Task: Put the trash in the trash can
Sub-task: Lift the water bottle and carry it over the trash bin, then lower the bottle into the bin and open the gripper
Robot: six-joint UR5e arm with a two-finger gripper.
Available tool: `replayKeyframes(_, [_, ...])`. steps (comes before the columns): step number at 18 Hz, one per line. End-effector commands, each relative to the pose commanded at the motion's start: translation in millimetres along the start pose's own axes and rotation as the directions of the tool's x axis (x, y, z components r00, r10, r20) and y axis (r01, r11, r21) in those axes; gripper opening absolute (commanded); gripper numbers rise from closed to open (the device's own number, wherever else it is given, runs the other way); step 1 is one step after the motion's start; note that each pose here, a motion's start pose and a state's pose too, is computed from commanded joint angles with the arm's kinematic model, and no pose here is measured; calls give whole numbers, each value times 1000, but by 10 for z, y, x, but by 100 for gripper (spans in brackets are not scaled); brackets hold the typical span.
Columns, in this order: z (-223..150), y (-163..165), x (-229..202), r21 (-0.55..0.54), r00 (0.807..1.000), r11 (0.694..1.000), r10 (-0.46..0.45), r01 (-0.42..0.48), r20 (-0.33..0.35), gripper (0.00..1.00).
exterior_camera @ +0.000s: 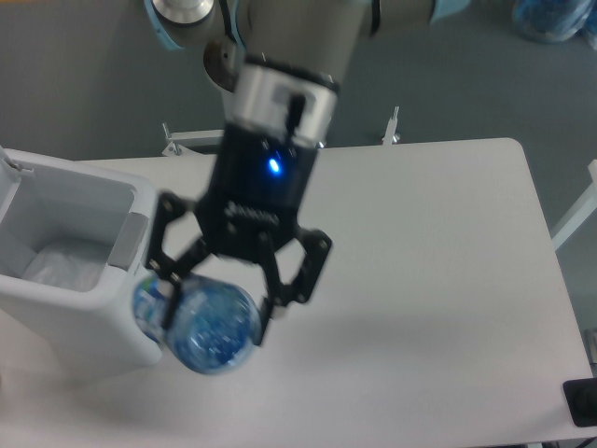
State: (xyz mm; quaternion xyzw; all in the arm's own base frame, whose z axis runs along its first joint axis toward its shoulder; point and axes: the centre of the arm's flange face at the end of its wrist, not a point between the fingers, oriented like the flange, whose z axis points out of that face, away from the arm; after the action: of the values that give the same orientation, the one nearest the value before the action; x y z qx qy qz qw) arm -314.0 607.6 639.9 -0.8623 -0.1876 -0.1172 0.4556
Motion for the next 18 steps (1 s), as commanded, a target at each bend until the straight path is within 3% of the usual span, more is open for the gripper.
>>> replayKeyframes(5, [341,236,437,-58,997,997,43,-47,-70,70])
replayKeyframes(9, [498,606,727,-110,979,979,154,-170,-135,70])
replayKeyframes(13, [424,962,786,-138,960,959,222,-246,-169,70])
replayKeyframes(18, [481,1172,761,-165,954,949,240,-270,-183,70])
